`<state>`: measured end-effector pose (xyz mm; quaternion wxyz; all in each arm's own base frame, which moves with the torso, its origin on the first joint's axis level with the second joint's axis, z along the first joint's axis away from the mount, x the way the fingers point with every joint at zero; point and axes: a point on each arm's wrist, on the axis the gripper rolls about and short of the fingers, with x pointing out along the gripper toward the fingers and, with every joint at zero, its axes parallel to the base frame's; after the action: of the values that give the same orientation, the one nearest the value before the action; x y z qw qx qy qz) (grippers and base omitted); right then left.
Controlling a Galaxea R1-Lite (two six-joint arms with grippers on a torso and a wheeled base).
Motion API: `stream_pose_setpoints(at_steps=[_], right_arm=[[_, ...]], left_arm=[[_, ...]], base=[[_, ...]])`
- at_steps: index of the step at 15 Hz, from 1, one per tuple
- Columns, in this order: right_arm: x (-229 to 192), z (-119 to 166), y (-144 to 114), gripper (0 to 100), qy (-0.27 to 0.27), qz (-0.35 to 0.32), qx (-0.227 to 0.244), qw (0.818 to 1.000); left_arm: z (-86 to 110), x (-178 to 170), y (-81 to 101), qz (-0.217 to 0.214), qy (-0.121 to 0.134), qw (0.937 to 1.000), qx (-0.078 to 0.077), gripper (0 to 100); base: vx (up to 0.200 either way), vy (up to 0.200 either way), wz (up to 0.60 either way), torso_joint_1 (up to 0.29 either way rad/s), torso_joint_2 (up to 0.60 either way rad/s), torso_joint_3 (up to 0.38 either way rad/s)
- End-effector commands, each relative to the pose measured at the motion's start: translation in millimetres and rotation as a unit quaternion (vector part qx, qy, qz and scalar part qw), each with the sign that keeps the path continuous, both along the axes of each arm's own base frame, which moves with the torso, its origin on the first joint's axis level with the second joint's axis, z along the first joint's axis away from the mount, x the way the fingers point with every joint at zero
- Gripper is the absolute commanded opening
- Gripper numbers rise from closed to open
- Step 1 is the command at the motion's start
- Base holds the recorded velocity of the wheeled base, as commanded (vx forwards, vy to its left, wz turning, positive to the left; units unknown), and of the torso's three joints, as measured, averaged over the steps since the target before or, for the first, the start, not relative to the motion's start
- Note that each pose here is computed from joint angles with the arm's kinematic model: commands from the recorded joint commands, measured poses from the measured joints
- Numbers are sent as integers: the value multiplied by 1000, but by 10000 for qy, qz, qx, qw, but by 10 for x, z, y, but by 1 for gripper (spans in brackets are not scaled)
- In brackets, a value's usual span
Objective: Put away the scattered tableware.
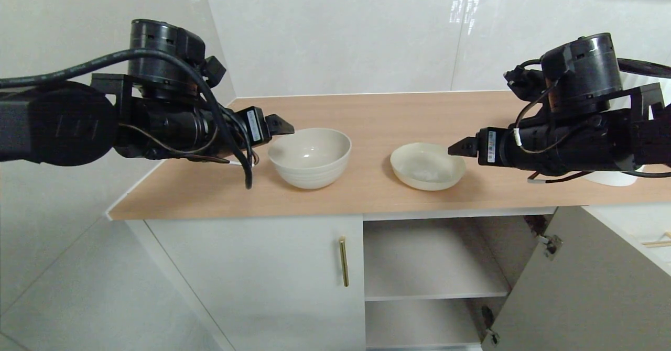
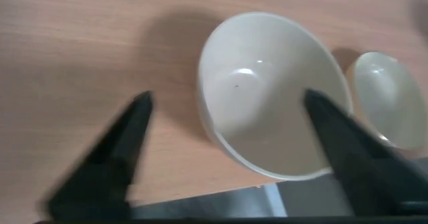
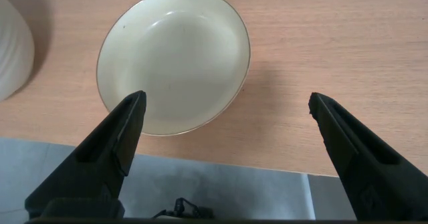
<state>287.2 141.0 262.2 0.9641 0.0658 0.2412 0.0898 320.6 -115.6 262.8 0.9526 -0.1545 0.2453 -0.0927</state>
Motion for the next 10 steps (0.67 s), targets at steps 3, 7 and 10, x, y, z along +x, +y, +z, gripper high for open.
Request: stream_pose_setpoints(at_steps=[3,7,10], right_arm=[[3,8,0,100,-50,-2,24,10000],[3,8,0,100,-50,-2,24,10000],[11,-2,4,100,-37,-2,17,10000]], left_arm=[[-211,160,-41,228,182,9987,409,100],[-249,175,-58,211,239,9986,432,0],[-281,172,-116,126,279,9985,447,0]], base=[[0,0,0,0,0,0],[0,0,0,0,0,0],[0,0,0,0,0,0]])
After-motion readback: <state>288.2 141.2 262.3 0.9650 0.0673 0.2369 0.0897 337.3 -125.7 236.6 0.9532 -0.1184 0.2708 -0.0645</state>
